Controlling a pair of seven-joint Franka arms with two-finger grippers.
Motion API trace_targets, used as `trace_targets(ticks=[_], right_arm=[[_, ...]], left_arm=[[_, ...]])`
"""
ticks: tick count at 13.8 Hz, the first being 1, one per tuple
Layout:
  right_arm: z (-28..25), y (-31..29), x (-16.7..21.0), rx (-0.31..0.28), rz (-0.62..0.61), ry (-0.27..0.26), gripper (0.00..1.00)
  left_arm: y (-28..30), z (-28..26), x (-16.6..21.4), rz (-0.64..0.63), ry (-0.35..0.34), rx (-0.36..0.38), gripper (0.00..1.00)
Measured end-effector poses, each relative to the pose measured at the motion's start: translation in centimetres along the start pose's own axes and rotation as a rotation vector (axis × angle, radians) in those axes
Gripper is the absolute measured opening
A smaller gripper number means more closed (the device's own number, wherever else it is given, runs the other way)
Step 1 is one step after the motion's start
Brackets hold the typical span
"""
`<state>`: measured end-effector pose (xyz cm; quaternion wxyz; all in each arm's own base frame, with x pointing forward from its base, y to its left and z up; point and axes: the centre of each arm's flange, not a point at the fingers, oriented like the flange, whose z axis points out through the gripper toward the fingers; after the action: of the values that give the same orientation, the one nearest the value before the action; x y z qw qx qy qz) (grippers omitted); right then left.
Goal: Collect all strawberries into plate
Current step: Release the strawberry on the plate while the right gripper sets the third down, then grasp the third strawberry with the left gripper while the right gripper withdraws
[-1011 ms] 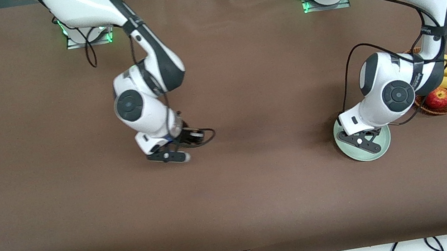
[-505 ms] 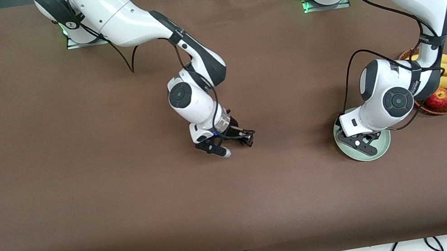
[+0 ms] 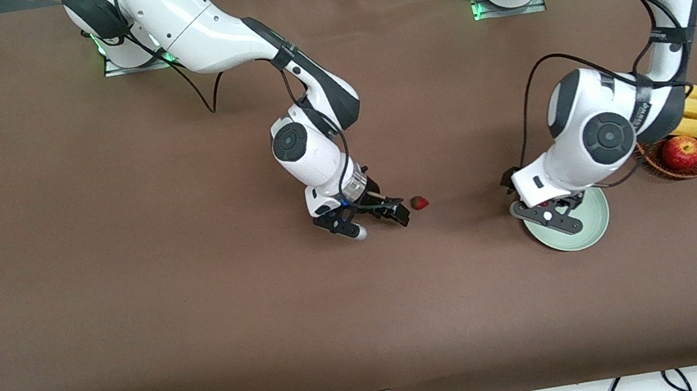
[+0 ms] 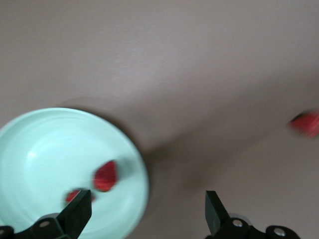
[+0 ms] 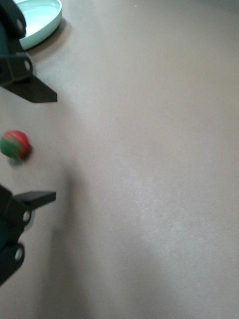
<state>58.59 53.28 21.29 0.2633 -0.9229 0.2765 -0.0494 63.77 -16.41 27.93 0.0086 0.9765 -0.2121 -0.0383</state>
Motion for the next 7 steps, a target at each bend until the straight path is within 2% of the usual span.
trace_targets(ticks=[4, 6, 7], right_arm=[[-5.6, -1.3, 4.8, -0.139, -0.056, -0.014, 0.85], [-9.4, -1.7, 7.3, -0.201, -0.127, -0.026, 0.89], [-11.2, -1.6, 8.6, -0.229, -0.157, -0.028, 0.95]], left_arm=[[6.7, 1.0, 0.6, -0.197, -0.019, -0.018, 1.0], [9.7, 2.2, 0.5, -0.303, -0.034, -0.018, 1.0], [11.2, 2.8, 0.5, -0.346, -0.026, -0.026, 1.0]])
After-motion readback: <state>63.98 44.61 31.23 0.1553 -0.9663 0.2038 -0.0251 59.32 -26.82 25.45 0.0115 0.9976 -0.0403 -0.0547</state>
